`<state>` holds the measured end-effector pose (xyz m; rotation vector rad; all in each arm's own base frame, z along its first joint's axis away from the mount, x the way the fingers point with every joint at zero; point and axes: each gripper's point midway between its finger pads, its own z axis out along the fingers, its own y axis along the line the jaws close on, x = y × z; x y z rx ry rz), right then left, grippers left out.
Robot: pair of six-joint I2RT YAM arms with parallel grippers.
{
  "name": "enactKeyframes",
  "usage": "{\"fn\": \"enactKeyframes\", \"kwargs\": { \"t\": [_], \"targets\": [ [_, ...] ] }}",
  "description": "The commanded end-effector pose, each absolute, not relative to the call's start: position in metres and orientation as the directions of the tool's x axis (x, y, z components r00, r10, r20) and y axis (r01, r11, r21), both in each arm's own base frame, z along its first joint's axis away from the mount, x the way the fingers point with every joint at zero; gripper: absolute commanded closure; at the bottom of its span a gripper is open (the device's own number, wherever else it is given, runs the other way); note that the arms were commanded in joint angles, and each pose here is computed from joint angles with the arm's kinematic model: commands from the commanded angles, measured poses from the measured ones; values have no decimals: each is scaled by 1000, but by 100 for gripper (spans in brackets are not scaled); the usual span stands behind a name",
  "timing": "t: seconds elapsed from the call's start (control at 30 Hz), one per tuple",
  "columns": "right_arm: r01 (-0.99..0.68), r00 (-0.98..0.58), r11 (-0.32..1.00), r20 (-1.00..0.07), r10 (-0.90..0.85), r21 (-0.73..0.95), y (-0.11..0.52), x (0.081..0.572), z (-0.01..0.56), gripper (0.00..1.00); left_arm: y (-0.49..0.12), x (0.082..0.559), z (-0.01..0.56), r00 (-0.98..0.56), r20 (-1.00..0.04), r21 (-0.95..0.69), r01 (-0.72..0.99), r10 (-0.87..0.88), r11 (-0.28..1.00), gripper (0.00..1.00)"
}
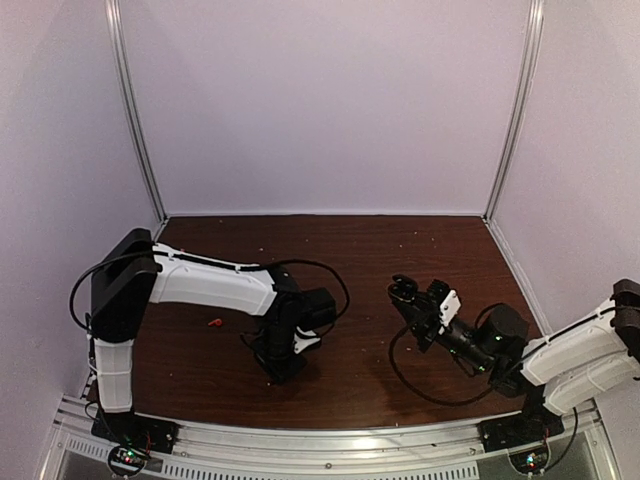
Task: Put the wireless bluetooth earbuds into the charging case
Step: Pick up the right earbud.
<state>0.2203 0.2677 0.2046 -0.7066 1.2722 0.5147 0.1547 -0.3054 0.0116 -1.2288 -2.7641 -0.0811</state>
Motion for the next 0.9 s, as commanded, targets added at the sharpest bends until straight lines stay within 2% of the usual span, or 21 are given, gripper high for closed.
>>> {"fn": "enactKeyframes", "kwargs": {
  "t": [0.0, 0.2, 0.4, 0.87],
  "targets": [
    [-654, 345, 661, -923, -172, -368, 266, 215, 201, 100, -307, 144, -10, -647, 172, -14, 752, 743, 659, 76],
    [-656, 403, 621, -895, -192, -429, 272, 200, 205, 100, -309, 143, -11, -650, 168, -25, 749, 741, 662, 84],
    [-653, 424, 608, -883, -202, -453, 274, 194, 204, 100, -321, 147, -5, -666, 113, -51, 738, 738, 673, 88],
    [-641, 405, 644, -897, -180, -418, 269, 197, 209, 100, -333, 179, 30, -736, -99, -52, 675, 669, 736, 92]
  ]
}}
